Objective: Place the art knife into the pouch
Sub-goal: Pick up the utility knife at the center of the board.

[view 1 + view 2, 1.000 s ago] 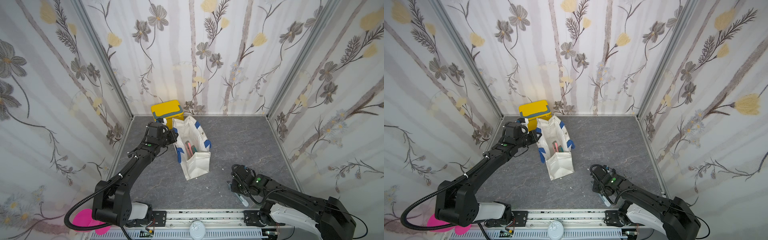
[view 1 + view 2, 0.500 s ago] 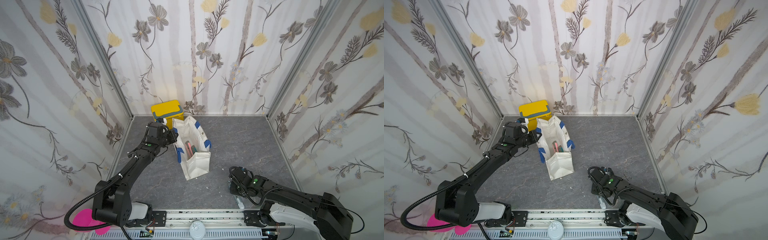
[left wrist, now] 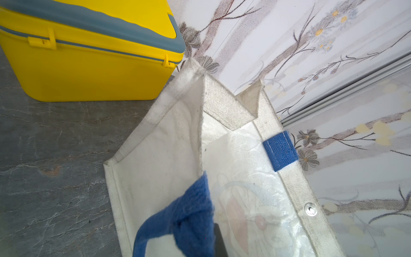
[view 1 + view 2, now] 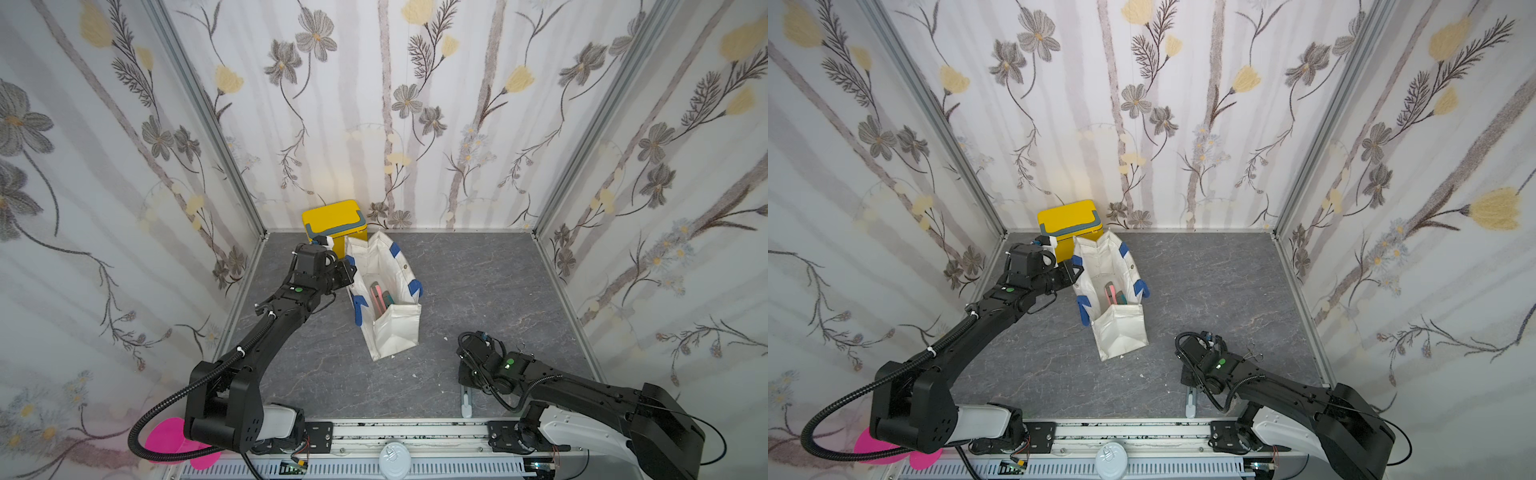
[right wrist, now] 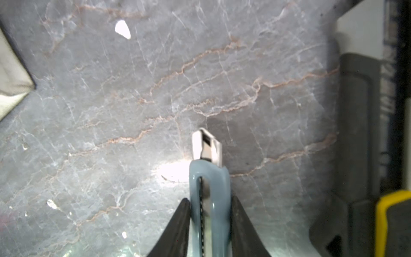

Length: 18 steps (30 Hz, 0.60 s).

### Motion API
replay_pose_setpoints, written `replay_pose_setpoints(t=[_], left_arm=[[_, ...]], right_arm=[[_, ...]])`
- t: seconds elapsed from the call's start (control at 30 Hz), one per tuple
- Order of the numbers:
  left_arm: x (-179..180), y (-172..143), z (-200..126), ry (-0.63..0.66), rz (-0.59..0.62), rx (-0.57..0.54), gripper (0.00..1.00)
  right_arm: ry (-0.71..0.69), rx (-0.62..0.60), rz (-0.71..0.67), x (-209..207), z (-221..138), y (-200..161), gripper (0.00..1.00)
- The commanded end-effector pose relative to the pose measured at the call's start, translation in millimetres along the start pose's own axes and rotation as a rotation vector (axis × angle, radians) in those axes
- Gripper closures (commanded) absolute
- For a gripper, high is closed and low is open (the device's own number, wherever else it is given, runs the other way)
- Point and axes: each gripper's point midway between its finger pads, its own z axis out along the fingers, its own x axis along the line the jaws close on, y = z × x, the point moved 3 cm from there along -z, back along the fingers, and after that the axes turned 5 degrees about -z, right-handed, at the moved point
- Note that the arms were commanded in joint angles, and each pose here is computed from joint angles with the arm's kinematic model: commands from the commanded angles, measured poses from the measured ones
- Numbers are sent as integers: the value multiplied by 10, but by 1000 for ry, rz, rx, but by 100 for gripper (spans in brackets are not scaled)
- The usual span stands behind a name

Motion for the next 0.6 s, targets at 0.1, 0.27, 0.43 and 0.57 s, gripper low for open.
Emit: replay_pose_setpoints(t=[0.1,0.27,0.43,0.57], left_arm=[[-70,74,-25,-21,13,-23,100],[-67,76,-29,-19,14,-25,100],[-77,84,-33,-22,15,-27,100],[-75,80,-22,-24,13,-23,100]], right_arm=[[-71,47,19,-136,51,-105,73],[-82,54,2,-108,77,-86,79],[-83,35,2,-89,74,-43,81],[-66,14,10,-28,49,19,83]])
